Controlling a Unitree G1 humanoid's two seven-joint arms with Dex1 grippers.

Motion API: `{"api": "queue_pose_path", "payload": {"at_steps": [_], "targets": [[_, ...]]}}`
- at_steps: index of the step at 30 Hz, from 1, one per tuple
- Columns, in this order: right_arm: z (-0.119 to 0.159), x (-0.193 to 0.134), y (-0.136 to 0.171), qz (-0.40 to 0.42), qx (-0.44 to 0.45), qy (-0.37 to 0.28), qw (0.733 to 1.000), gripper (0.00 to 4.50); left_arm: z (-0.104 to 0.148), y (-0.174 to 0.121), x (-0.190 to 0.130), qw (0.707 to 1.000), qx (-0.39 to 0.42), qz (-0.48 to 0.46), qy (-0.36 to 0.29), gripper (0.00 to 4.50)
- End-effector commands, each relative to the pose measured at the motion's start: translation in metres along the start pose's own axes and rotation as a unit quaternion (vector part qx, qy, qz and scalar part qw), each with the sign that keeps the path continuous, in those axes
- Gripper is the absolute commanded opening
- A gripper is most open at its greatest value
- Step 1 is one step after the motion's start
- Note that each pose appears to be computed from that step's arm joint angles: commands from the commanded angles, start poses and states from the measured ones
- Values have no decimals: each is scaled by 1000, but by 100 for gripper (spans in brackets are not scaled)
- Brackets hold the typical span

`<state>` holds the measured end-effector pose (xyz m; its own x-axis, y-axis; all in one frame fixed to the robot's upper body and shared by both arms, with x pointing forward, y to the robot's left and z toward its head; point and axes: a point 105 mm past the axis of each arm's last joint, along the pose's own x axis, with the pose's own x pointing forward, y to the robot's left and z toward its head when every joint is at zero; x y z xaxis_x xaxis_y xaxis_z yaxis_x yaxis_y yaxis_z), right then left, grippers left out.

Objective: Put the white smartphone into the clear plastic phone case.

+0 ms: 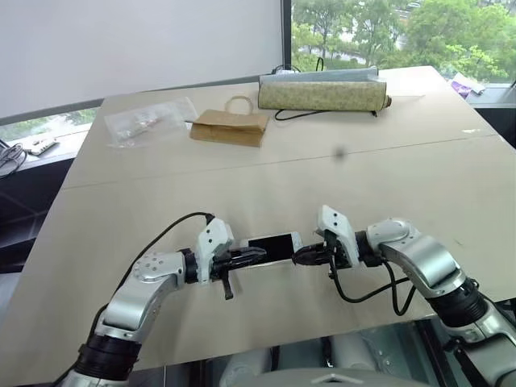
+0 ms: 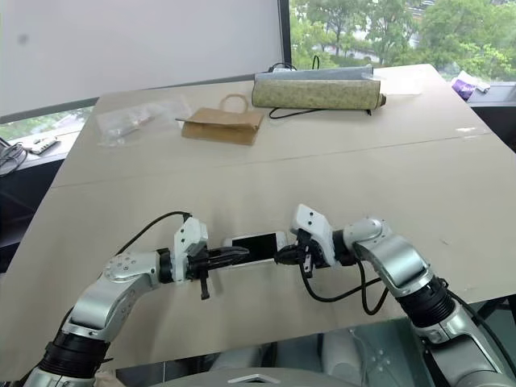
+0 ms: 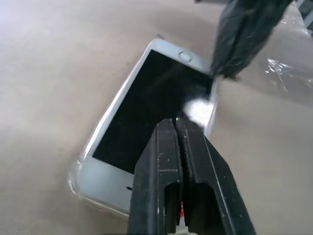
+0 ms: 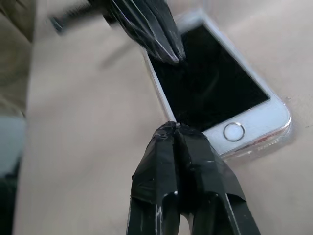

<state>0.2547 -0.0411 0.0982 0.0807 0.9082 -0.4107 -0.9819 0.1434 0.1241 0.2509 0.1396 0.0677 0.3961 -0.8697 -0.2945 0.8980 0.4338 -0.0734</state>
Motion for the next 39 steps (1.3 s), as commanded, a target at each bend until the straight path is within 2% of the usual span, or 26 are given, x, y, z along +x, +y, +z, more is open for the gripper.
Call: {"api": "queue_pose_path", "payload": {"at_steps": [1,7,15,22,33,39], "targets": [[24,-8,-3,-24,-30,-32,999,0,12,2,-5,1000,7,9,-15,8],[32,-11,-25,-79,-54,-20,995,0,7,-3,-4,1000,7,5,3,8],[20,1,-53,-109,-77,40,990,0,11,-10,5,1000,12,-4,5,8],[7,5,-37,-34,-83,77,993,0,13,-8,3,1000,13,2,3,8],[35,-3,-34,-37,-67,-3,997,0,9,-8,-2,1000,9,6,7,8],[15,2,-21,-4,-55,30,998,0,-1,-7,-5,1000,6,7,11,8]]}}
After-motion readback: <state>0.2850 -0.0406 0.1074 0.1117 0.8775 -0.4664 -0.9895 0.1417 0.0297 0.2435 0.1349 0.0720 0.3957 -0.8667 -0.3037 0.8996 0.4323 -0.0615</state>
